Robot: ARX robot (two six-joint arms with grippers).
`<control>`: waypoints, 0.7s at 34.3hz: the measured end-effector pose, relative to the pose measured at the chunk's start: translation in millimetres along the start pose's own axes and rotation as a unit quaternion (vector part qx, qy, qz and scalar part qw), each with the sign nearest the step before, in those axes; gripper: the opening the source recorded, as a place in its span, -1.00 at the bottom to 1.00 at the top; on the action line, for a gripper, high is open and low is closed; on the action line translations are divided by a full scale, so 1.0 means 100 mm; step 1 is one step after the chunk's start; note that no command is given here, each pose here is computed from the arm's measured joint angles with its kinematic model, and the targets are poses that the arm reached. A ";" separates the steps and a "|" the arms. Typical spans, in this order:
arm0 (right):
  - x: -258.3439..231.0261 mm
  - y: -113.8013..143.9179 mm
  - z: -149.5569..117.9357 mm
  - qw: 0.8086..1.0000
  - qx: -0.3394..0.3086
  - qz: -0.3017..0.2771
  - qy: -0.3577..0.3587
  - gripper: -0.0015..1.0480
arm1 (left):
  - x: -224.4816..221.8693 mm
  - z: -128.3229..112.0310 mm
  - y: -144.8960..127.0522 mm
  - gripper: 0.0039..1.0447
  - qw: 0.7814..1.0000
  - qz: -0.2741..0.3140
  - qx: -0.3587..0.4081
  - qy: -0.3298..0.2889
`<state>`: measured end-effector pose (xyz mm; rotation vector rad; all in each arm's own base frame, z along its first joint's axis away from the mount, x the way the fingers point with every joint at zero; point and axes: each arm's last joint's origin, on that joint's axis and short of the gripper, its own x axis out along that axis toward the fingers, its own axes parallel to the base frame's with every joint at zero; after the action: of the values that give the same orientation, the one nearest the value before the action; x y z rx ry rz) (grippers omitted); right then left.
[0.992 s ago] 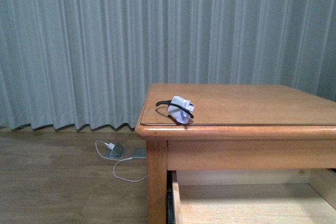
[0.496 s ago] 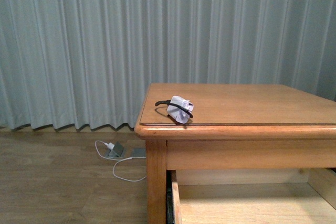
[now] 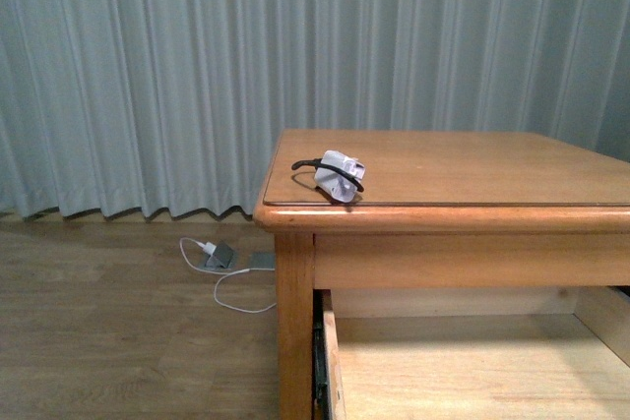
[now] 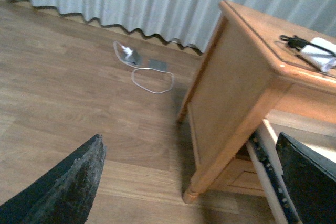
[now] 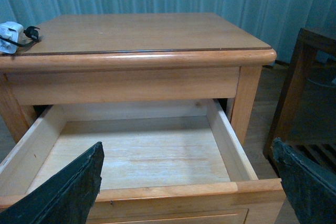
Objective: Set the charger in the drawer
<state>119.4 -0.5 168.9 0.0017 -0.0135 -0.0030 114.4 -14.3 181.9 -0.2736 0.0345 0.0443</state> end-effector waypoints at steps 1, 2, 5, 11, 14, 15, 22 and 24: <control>0.00 0.00 0.00 1.000 0.000 0.000 0.000 0.83 | 0.06 0.08 -0.06 0.88 1.000 -0.017 0.001 0.003; 0.00 0.00 0.00 1.000 0.000 0.000 0.000 0.83 | 0.11 0.16 -0.10 0.88 1.000 -0.028 0.004 0.004; 0.00 0.00 0.00 1.000 0.000 0.000 0.000 0.83 | 0.27 0.34 -0.20 0.88 0.999 -0.048 0.012 0.005; 0.00 0.00 0.00 1.000 0.000 0.000 0.000 0.83 | 0.68 0.61 -0.41 0.88 0.995 -0.088 0.050 0.024; 0.00 0.00 0.00 1.000 0.000 0.000 0.000 0.83 | 0.90 0.68 -0.52 0.88 0.992 -0.098 0.069 0.030; 0.00 0.00 0.00 1.000 0.000 0.000 0.000 0.83 | 0.99 0.72 -0.57 0.88 0.991 -0.103 0.075 0.031; 0.00 0.00 0.00 1.000 0.000 0.000 0.000 0.83 | 1.46 0.80 -0.90 0.88 0.983 -0.145 0.102 0.041; 0.00 0.00 0.00 1.000 0.000 0.000 0.000 0.83 | 1.64 0.80 -1.05 0.88 0.980 -0.162 0.110 0.047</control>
<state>119.4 -0.5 168.9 0.0017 -0.0135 -0.0030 285.6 -86.7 280.7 -0.0578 0.0874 -0.2953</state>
